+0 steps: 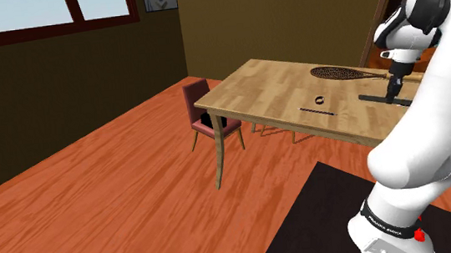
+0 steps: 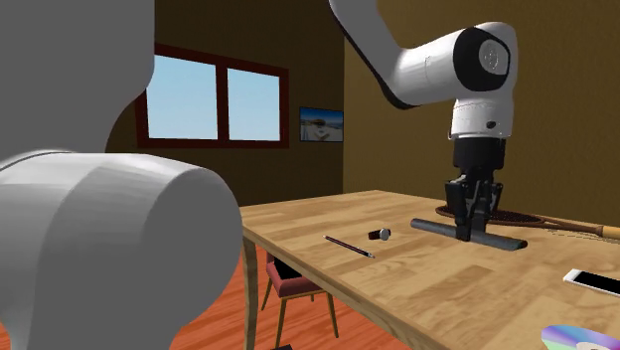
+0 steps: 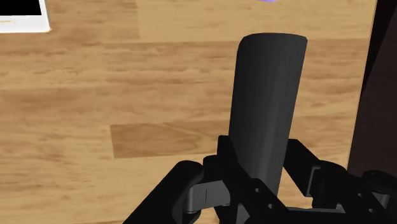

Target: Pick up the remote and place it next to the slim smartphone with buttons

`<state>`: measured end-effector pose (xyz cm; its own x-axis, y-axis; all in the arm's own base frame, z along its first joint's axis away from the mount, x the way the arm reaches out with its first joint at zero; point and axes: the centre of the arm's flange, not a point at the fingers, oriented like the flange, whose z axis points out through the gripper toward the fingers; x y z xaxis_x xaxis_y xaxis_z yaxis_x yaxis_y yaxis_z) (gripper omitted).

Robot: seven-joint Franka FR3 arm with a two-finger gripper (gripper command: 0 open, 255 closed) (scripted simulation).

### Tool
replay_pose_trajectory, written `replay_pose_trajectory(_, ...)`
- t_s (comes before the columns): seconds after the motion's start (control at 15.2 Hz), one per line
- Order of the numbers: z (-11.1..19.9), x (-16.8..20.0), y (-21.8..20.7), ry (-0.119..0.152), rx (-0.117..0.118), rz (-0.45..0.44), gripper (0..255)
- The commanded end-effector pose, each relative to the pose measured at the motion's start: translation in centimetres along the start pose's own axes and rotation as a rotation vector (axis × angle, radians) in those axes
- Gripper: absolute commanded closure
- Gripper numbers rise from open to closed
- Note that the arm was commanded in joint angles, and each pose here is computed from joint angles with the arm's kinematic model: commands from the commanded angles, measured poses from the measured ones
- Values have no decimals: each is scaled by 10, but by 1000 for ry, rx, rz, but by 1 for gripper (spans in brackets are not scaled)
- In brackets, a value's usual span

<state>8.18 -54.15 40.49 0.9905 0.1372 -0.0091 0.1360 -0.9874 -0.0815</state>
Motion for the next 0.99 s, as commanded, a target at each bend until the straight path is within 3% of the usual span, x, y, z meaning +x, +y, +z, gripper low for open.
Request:
replay_pose_trajectory(0.0,0,-26,3,0,0,-3,255)
replay_pose_trajectory(0.92,-1,-208,31,0,0,-3,255)
